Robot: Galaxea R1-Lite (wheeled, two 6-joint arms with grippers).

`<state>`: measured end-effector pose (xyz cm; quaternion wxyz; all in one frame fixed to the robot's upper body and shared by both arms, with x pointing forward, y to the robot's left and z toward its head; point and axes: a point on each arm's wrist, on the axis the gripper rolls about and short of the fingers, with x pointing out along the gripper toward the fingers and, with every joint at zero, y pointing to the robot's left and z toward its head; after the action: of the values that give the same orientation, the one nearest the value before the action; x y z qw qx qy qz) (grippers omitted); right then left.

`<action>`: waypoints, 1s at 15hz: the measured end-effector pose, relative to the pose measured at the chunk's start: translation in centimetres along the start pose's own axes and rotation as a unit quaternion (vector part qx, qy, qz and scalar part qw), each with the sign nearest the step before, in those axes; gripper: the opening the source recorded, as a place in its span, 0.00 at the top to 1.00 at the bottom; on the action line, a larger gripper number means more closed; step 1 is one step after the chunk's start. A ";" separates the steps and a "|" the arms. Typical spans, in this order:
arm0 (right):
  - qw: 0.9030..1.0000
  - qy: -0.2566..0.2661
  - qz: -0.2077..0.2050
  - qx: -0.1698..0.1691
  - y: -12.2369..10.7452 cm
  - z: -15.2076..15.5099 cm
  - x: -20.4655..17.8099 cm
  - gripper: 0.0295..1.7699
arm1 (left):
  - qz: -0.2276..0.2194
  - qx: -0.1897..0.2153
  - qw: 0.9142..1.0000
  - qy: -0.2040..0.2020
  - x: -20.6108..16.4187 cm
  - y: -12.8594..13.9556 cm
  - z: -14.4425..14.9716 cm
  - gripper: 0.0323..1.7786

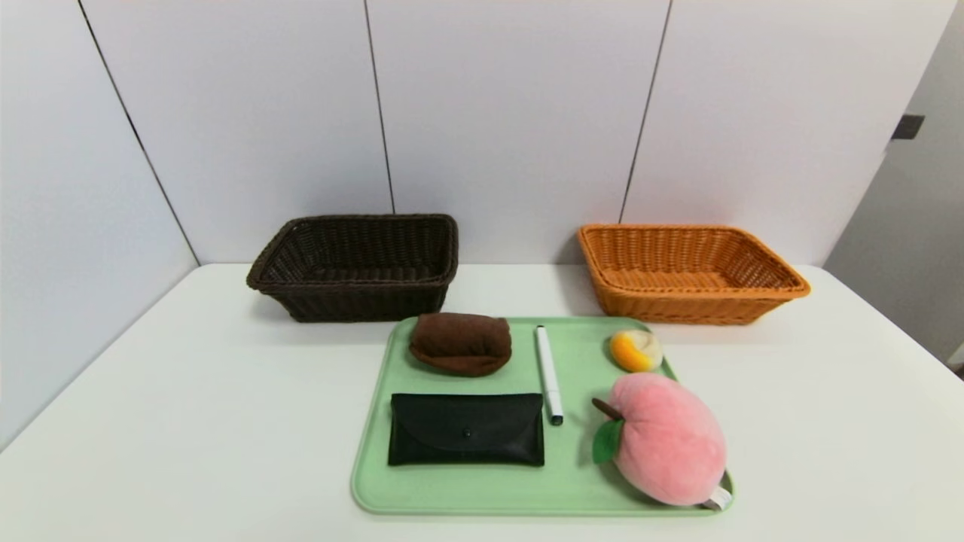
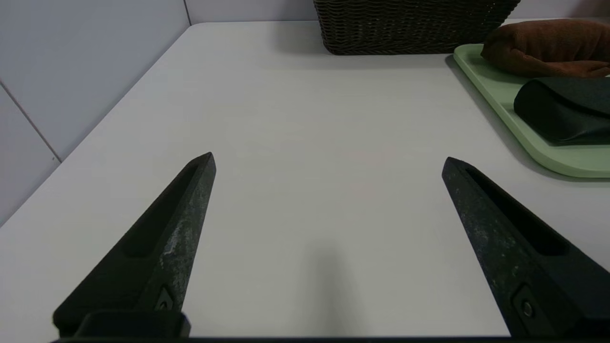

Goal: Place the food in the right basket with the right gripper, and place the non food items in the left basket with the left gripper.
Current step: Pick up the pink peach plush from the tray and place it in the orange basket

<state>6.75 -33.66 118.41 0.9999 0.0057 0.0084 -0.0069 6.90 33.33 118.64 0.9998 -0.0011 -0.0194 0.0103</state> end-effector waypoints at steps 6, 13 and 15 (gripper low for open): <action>0.999 -0.001 0.016 -0.044 0.1 0.0 0.0 0.03 | -0.001 0.008 1.000 -0.002 0.0 0.0 0.0 0.05; 0.990 -0.067 0.100 -0.076 0.5 6.5 -1.8 0.03 | -0.089 0.003 0.995 -0.050 -1.0 -0.4 7.4 0.05; 0.985 -0.079 0.123 -0.092 0.7 8.8 -1.7 0.03 | -0.095 -0.012 0.993 -0.068 0.1 -0.4 10.8 0.05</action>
<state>5.22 -33.07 127.25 0.9869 -0.0863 -0.0707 0.1169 6.61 32.90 129.40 0.9924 -0.0109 -0.0878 -0.0853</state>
